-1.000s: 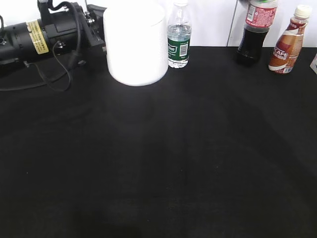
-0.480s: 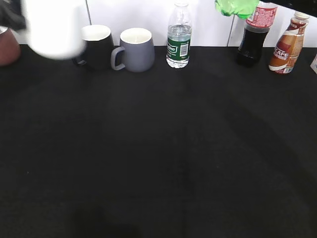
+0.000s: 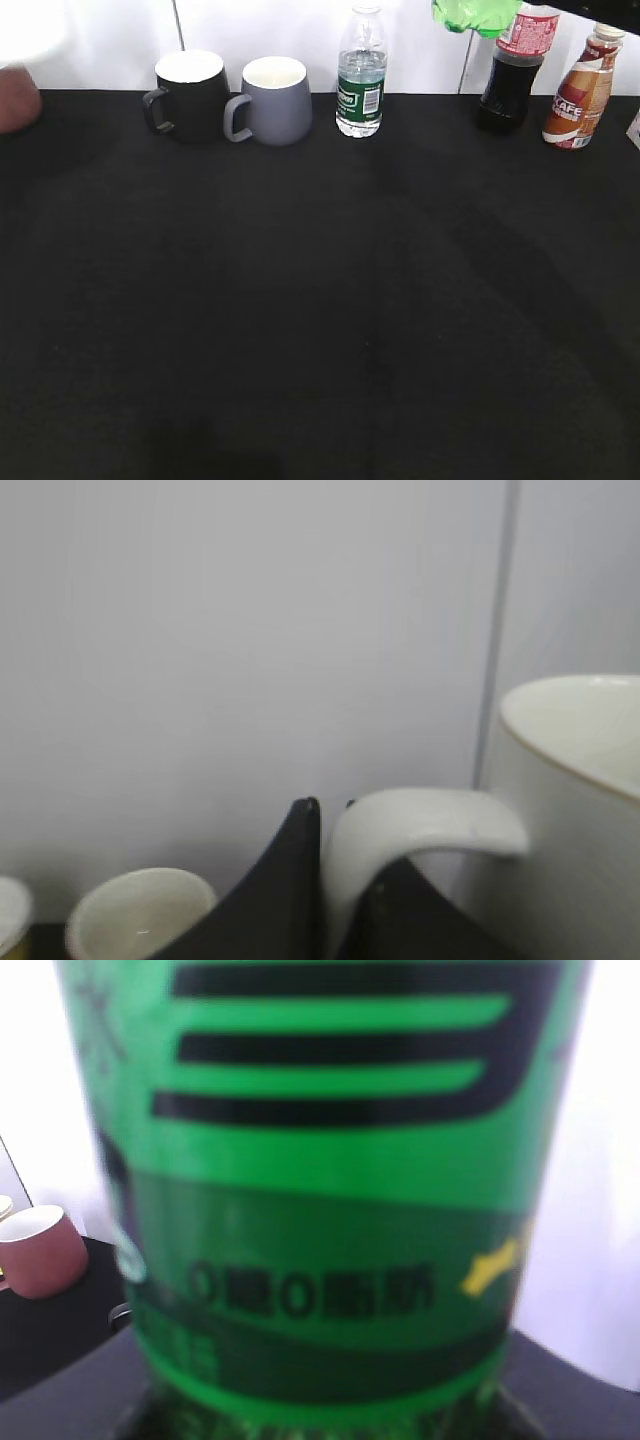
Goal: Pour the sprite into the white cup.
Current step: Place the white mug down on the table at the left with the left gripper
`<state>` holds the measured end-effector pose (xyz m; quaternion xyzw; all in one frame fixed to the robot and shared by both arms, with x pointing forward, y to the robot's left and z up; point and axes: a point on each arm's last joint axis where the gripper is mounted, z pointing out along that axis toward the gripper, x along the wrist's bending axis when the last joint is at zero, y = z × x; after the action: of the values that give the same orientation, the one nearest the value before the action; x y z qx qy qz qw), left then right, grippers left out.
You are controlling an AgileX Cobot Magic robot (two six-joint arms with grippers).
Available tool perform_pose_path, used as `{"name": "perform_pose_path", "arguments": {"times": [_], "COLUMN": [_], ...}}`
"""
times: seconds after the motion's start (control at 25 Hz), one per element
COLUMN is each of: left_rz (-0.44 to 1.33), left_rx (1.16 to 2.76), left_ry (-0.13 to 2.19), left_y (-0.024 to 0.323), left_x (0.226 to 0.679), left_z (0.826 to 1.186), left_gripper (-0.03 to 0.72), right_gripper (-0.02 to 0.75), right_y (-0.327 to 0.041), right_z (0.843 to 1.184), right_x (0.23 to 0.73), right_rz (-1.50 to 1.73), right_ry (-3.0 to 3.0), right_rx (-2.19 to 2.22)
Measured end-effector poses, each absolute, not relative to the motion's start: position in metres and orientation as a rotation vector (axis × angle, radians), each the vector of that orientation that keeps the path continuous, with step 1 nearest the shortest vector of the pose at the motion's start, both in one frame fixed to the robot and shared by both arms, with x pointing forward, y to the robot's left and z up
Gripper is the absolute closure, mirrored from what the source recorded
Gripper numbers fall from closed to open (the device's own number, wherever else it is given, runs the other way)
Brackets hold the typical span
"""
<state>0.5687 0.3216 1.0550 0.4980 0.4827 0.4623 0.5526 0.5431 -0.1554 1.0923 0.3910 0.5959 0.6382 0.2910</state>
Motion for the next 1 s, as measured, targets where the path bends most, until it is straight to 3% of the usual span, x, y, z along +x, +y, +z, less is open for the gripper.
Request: {"name": "perform_pose_path", "arguments": {"times": [0.24,0.36,0.52,0.72,0.84,1.0], "left_rz": [1.220,1.264,1.286,1.381,1.333,1.308], "left_rx": [1.001,1.027,1.120,1.103,1.136,1.142], "left_ry": [1.338,1.325,1.361,1.341,1.416,1.456], "left_y": [0.290,0.283,0.282,0.284,0.284,0.286], "left_x": [0.538,0.537,0.552,0.564,0.568,0.569], "left_z": [1.035,1.029,0.993,0.960,0.930,0.917], "left_gripper": [0.649,0.649,0.649,0.649,0.649,0.649], "right_gripper": [0.359,0.359,0.359,0.359,0.359,0.359], "right_y": [-0.154,-0.153,-0.152,-0.152,-0.150,-0.149], "right_z": [1.095,1.094,1.094,1.094,1.093,1.092], "right_x": [0.543,0.541,0.541,0.540,0.539,0.539], "right_rz": [1.742,1.741,1.738,1.735,1.735,1.735], "right_ry": [1.571,1.600,1.613,1.619,1.643,1.659], "right_rx": [1.041,1.008,0.990,0.980,0.966,0.950]}}
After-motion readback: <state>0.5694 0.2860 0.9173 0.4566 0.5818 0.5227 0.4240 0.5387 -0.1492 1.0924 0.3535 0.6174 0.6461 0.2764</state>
